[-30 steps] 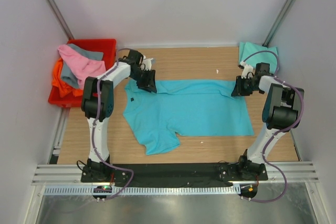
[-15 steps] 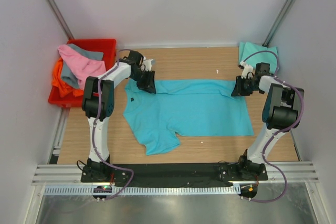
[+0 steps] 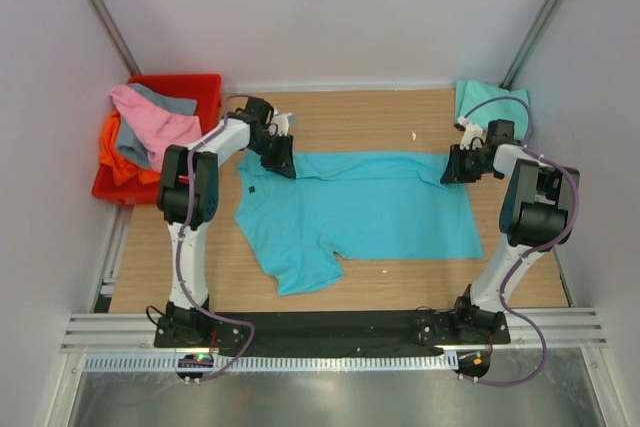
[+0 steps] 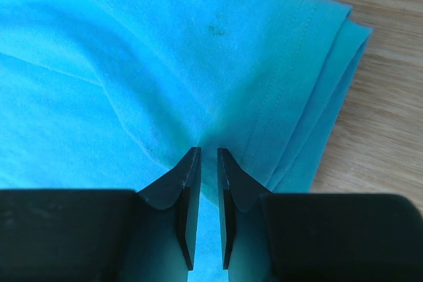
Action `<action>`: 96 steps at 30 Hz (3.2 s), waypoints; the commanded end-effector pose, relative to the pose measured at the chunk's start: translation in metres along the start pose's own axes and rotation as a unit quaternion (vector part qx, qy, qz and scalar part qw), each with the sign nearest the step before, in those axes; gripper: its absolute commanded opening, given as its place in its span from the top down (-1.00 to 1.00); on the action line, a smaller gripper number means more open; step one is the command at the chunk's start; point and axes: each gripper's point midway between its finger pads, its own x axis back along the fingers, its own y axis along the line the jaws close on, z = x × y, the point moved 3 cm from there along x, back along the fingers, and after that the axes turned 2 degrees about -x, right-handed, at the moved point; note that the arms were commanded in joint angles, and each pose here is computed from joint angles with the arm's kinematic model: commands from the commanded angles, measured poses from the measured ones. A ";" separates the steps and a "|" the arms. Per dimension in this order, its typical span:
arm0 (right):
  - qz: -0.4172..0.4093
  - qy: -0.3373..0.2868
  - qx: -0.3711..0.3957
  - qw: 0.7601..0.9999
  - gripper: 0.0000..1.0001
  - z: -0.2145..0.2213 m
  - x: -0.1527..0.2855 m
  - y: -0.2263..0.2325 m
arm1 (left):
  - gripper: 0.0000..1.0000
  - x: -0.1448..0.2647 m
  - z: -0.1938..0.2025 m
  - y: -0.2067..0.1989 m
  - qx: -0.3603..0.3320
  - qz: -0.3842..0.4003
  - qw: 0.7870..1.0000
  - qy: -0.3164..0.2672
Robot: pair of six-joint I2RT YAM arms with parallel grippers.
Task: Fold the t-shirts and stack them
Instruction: Fold the tshirt
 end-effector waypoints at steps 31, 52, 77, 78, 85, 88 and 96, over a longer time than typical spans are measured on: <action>0.019 0.016 0.002 1.000 0.55 0.007 -0.004 -0.013 | 1.00 0.090 0.034 -0.076 -0.072 0.031 0.996 -0.051; 0.019 0.017 0.001 1.000 0.55 0.005 -0.004 -0.014 | 0.15 0.084 0.068 0.002 -0.013 -0.105 0.994 -0.011; 0.017 0.033 -0.004 0.999 0.55 0.011 -0.008 -0.016 | 0.12 0.059 0.036 0.058 -0.012 -0.115 0.992 -0.055; 0.017 0.033 -0.004 0.999 0.55 0.011 -0.008 -0.016 | 0.14 0.061 0.035 0.057 -0.014 -0.114 0.992 -0.057; 0.020 0.034 -0.001 0.999 0.55 0.013 -0.008 -0.017 | 0.27 0.082 0.031 0.037 0.012 -0.104 0.992 -0.074; 0.020 0.036 -0.003 0.999 0.55 0.012 -0.008 -0.018 | 0.25 0.087 0.027 0.035 0.002 -0.109 0.990 -0.084; 0.018 0.038 -0.005 0.999 0.55 0.013 -0.009 -0.017 | 0.25 0.067 0.026 0.043 0.002 -0.087 0.994 -0.068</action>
